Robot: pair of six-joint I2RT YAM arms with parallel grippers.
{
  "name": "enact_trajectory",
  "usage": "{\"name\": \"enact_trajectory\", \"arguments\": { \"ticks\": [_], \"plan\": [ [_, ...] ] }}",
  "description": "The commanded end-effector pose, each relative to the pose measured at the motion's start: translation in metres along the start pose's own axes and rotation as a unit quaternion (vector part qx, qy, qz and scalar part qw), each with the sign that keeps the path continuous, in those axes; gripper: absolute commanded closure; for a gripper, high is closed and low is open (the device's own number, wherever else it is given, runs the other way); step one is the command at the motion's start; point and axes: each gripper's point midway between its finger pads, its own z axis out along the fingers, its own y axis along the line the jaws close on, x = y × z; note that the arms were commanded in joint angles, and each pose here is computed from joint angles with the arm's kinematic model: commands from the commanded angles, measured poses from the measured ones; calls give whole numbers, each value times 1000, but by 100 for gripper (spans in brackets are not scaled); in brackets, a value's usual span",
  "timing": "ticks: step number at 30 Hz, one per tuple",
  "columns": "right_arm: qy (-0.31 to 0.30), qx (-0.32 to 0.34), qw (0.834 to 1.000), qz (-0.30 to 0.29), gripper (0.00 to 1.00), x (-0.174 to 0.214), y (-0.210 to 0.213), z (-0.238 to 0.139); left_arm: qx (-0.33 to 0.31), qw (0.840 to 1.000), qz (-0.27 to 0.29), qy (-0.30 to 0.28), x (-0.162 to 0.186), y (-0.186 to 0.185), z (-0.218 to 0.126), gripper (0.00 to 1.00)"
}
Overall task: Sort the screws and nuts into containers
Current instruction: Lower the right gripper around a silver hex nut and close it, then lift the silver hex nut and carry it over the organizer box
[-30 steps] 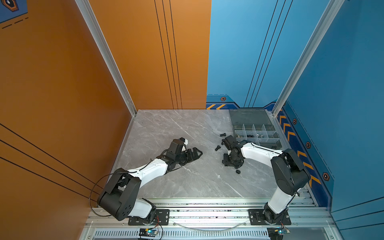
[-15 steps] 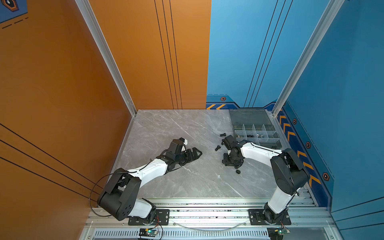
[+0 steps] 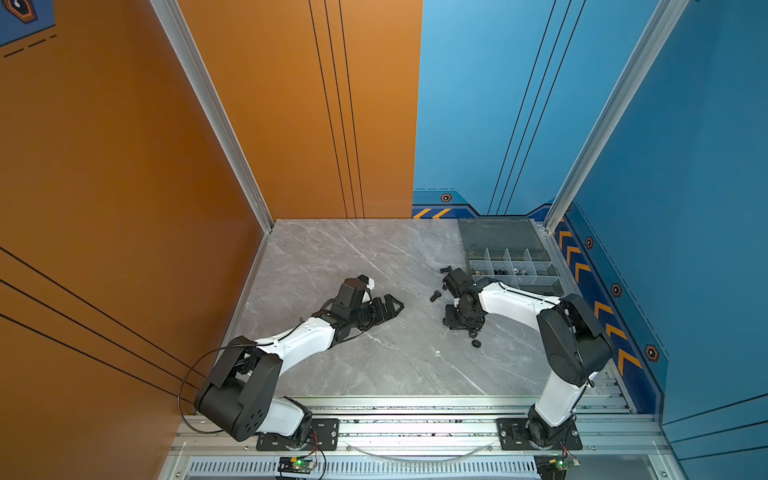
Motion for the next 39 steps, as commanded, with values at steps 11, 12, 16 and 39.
{"name": "enact_trajectory", "arguments": {
  "ticks": [11, 12, 16, 39],
  "plan": [
    [52, 33, 997, -45, 68, 23, -14, 17, 1, 1000, -1, 1, 2, 4, -2, 2],
    [52, 33, 997, -46, 68, 23, -15, 17, 2, 1000, -1, 1, 2, 3, -2, 2],
    [56, 36, 997, -51, 68, 25, -16, 17, 3, 1000, 0, 1, 2, 3, -3, 2],
    [10, -56, 998, -39, 100, -5, 4, -26, 4, 1000, 1, 1, 2, 2, -4, 2]
  ]
}}
